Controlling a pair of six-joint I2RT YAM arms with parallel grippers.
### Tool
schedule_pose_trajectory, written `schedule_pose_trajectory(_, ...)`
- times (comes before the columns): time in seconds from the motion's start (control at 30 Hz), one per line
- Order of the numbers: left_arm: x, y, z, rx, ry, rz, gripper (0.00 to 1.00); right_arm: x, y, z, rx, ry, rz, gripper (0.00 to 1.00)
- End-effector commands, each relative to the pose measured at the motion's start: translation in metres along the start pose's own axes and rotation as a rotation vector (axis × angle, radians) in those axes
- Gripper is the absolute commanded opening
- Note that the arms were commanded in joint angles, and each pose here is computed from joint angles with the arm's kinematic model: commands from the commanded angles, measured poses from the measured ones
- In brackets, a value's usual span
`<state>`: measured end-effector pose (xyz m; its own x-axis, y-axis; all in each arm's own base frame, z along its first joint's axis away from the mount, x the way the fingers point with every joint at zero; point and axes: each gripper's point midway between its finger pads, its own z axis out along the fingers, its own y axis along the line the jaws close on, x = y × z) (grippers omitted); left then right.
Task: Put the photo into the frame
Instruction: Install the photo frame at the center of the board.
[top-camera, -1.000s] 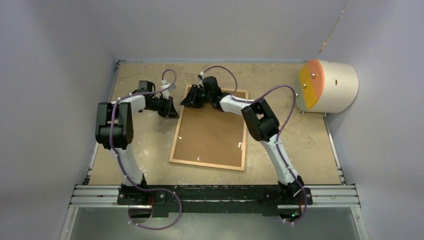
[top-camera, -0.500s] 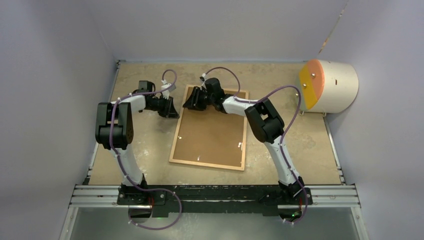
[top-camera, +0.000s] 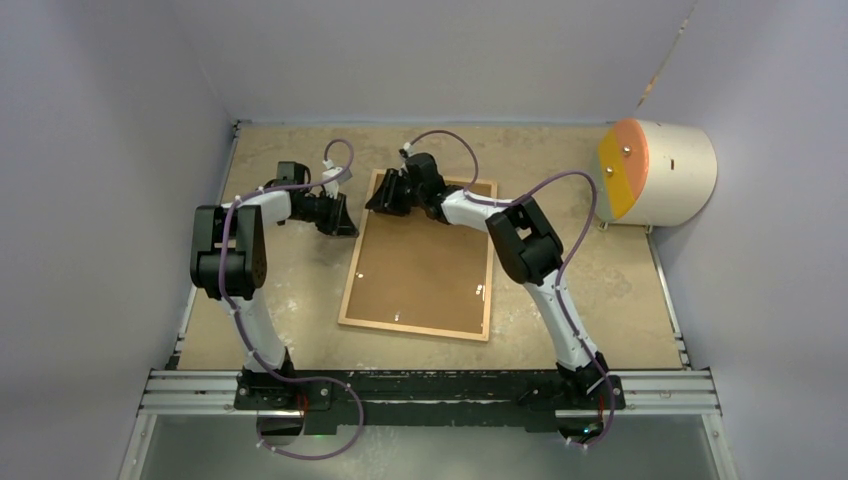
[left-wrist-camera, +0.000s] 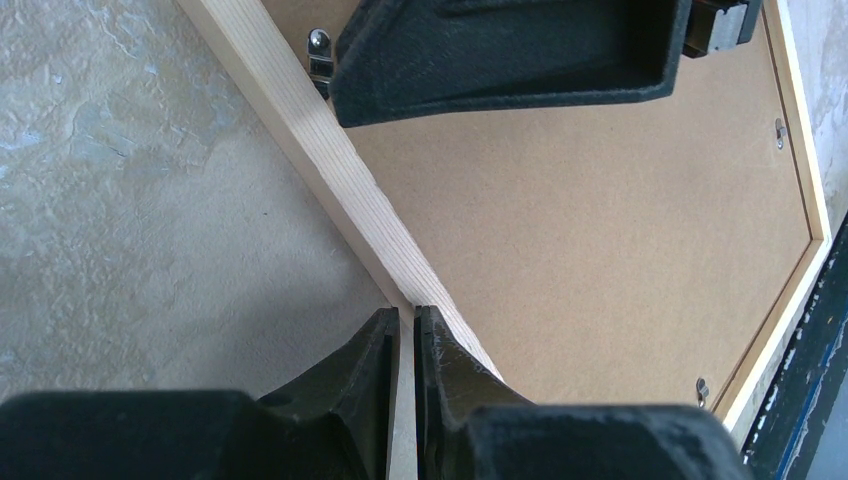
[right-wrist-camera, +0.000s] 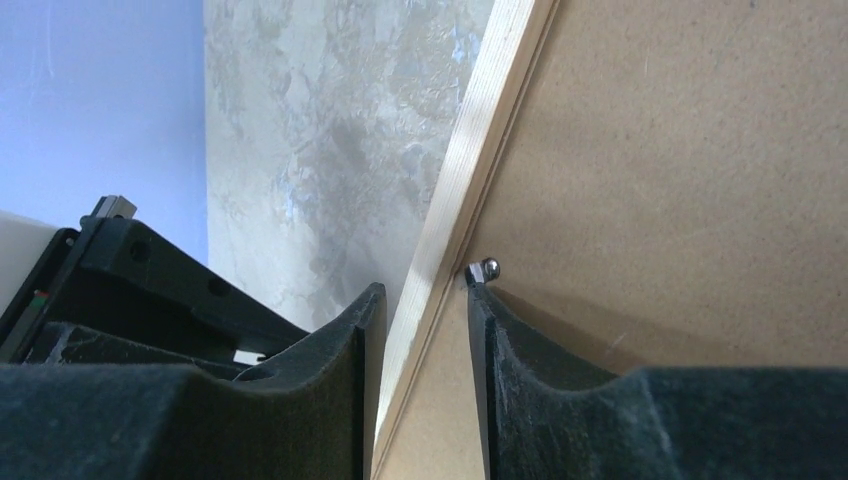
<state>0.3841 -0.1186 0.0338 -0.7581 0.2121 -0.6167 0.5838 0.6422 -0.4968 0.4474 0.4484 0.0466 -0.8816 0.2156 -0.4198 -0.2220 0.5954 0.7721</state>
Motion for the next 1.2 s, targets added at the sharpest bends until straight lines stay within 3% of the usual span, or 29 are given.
schedule_pose_trajectory(0.0, 0.013, 0.004, -0.001, -0.037, 0.045, 0.026, 0.13, -0.002, -0.004, 0.009, 0.047, -0.022, -0.016, 0.38)
schedule_pose_trajectory(0.53, 0.013, 0.002, -0.002, -0.031, 0.046, 0.031, 0.13, 0.003, -0.009, 0.018, 0.093, -0.054, 0.028, 0.35)
schedule_pose_trajectory(0.87, 0.013, -0.003, -0.008, -0.035, 0.050, 0.045, 0.13, 0.005, 0.012, 0.009, 0.059, -0.085, 0.100, 0.37)
schedule_pose_trajectory(1.03, 0.006, 0.001, -0.026, -0.058, 0.036, 0.051, 0.13, -0.029, 0.050, -0.028, -0.027, -0.117, 0.073, 0.54)
schedule_pose_trajectory(1.17, 0.007, 0.004, -0.044, -0.102, 0.051, 0.102, 0.16, -0.061, 0.045, -0.080, 0.012, -0.177, 0.026, 0.70)
